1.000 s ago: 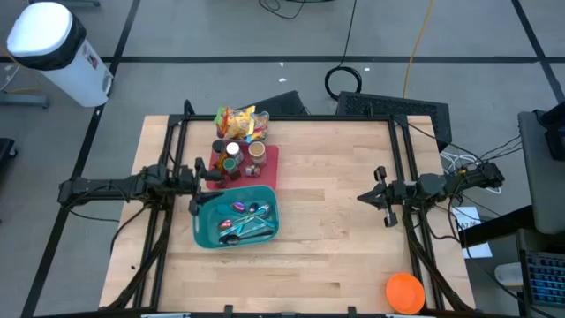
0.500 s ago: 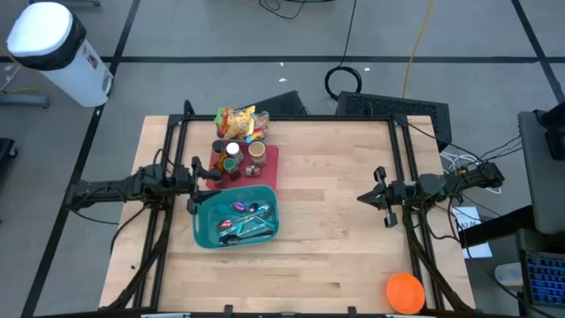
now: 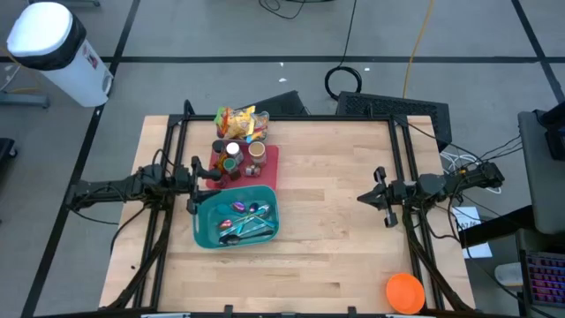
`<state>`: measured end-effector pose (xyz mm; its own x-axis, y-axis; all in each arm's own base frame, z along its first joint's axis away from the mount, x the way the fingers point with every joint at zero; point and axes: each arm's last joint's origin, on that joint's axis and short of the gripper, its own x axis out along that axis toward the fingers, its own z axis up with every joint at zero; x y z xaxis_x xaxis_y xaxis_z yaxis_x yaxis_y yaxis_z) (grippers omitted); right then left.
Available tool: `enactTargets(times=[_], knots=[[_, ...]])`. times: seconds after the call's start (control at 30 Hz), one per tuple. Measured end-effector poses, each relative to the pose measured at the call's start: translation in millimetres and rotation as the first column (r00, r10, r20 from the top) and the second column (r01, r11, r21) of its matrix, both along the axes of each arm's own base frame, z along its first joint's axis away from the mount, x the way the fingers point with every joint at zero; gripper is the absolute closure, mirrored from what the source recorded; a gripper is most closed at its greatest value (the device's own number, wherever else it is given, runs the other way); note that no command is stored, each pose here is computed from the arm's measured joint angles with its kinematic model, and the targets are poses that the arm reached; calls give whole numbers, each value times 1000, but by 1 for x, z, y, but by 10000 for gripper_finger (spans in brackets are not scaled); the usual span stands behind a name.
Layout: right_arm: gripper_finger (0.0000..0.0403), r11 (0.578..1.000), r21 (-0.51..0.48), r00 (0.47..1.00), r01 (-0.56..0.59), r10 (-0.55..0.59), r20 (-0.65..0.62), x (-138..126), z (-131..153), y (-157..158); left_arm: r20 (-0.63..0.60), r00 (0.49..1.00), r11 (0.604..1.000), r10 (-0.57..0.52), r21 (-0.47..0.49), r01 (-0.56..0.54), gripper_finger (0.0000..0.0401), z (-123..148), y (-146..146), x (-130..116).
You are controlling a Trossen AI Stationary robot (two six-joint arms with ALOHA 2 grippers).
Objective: Pick & Place Food Item
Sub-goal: Return to Home Position
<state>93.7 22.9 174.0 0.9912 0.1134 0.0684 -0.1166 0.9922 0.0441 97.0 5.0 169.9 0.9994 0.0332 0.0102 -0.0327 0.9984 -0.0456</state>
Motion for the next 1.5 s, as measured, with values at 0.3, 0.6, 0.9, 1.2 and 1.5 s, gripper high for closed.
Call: enactTargets(times=[0.3, 0.6, 0.9, 1.2, 1.5], knots=[[399, 1000, -25, 1000, 3, -3, -2, 0, 0, 0, 1, 1000, 1000, -23, 0, 23, 158, 0, -1, 0], [399, 993, -121, 1000, 10, -9, 7, 0, -1, 0, 1, 1000, 1000, -23, 3, 23, 158, 0, -1, 0], [399, 989, -146, 1000, 16, -13, 23, 0, 1, 0, 2, 1000, 999, -25, -41, 25, 158, 0, -1, 0], [399, 988, -154, 999, 18, -14, 31, 0, 1, 0, -3, 1000, 992, -23, 124, 24, 158, 0, -1, 0], [399, 990, -143, 999, 18, -13, 32, 0, 1, 0, -3, 1000, 990, -23, 140, 23, 158, 0, -1, 0]])
